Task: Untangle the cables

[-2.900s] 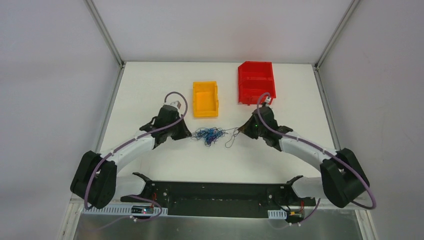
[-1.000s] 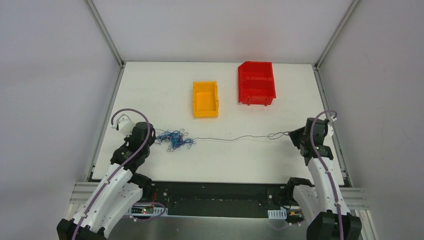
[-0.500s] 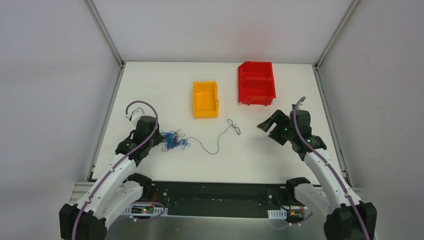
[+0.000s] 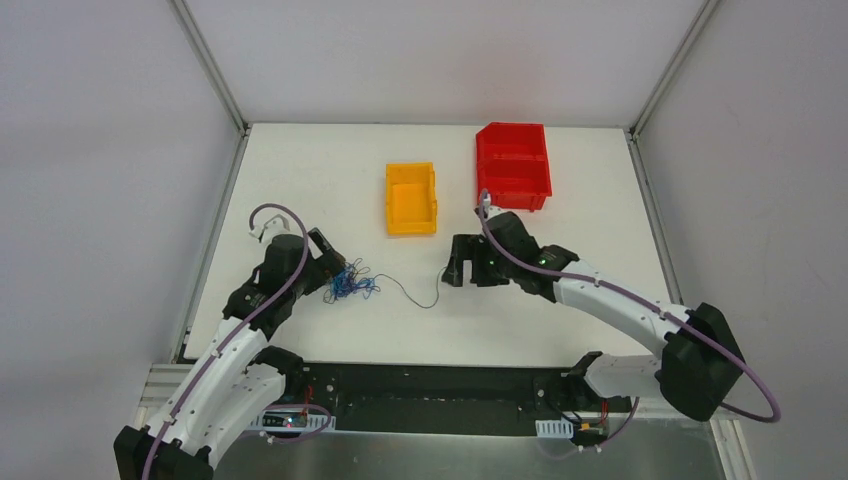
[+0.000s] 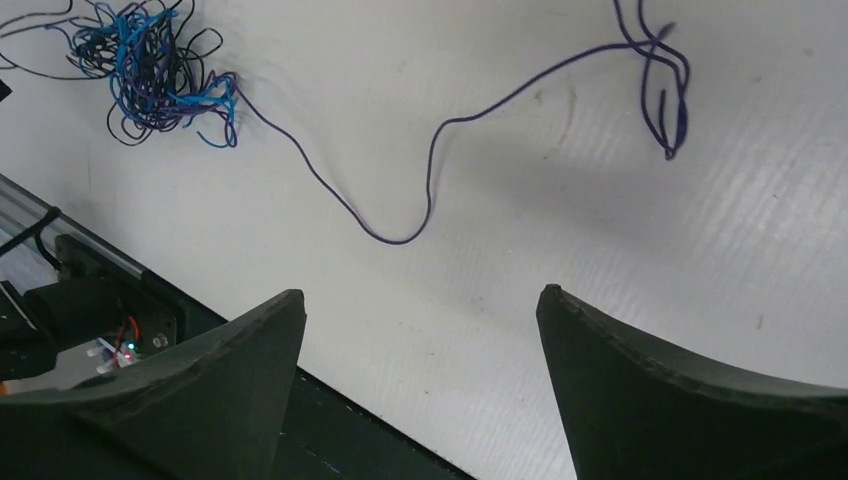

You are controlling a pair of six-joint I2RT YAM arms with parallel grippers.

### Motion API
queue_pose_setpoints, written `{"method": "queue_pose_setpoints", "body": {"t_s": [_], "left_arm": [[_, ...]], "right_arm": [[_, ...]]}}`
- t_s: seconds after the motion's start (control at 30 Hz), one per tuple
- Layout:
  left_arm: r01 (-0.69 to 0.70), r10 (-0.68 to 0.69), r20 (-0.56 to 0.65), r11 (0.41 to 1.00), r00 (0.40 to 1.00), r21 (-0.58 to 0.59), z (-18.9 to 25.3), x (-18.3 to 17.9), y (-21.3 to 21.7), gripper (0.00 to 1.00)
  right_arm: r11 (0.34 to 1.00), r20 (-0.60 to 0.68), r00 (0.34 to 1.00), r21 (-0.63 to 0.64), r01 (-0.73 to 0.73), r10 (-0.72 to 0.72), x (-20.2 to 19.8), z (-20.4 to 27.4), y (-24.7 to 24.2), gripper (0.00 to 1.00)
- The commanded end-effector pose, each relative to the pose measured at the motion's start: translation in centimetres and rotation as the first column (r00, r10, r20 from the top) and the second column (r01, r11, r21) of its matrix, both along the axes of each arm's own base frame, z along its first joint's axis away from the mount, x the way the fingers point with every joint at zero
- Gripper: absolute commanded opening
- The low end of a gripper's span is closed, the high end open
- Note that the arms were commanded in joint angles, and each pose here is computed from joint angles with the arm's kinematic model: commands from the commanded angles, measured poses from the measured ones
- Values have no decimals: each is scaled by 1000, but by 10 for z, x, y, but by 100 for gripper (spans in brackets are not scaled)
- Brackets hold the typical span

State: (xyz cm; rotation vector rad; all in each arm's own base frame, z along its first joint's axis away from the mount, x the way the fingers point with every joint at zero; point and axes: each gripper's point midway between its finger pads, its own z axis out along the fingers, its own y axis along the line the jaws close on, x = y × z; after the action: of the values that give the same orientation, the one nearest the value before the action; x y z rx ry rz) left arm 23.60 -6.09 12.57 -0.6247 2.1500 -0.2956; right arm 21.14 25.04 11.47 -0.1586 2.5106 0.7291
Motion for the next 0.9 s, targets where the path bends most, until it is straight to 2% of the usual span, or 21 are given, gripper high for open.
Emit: {"method": "queue_pose_setpoints", "body": {"t_s": [0.0,0.13,0.23,0.5,0.6,0.7,0.87], "left_arm": [[-47,29,-94,979,995,-198,2,-13,-21,99],[-22,-42,-183,943,982,-331,0,-26,-47,99],[-33,-44,-198,927,979,-373,7,-32,-51,99],[-179,119,-253,957,960,-230,21,-45,-14,99],[-315,237,-314,922,919,-224,21,-53,-3,99],[-354,253,-360,902,898,-249,17,-52,-8,99],[-418,277,-463,877,842,-235,2,-47,-17,99]], "right_arm": [[996,140,986,-5,-88,88,15,19,32,94],[987,173,971,-15,-163,163,15,17,60,96],[973,184,956,-24,-228,229,13,14,81,94],[944,233,915,-97,-316,330,16,-3,116,87],[927,262,890,-155,-343,373,17,-12,128,84],[905,272,868,-218,-365,415,14,-19,142,80],[895,255,870,-270,-354,422,19,-40,154,76]]}}
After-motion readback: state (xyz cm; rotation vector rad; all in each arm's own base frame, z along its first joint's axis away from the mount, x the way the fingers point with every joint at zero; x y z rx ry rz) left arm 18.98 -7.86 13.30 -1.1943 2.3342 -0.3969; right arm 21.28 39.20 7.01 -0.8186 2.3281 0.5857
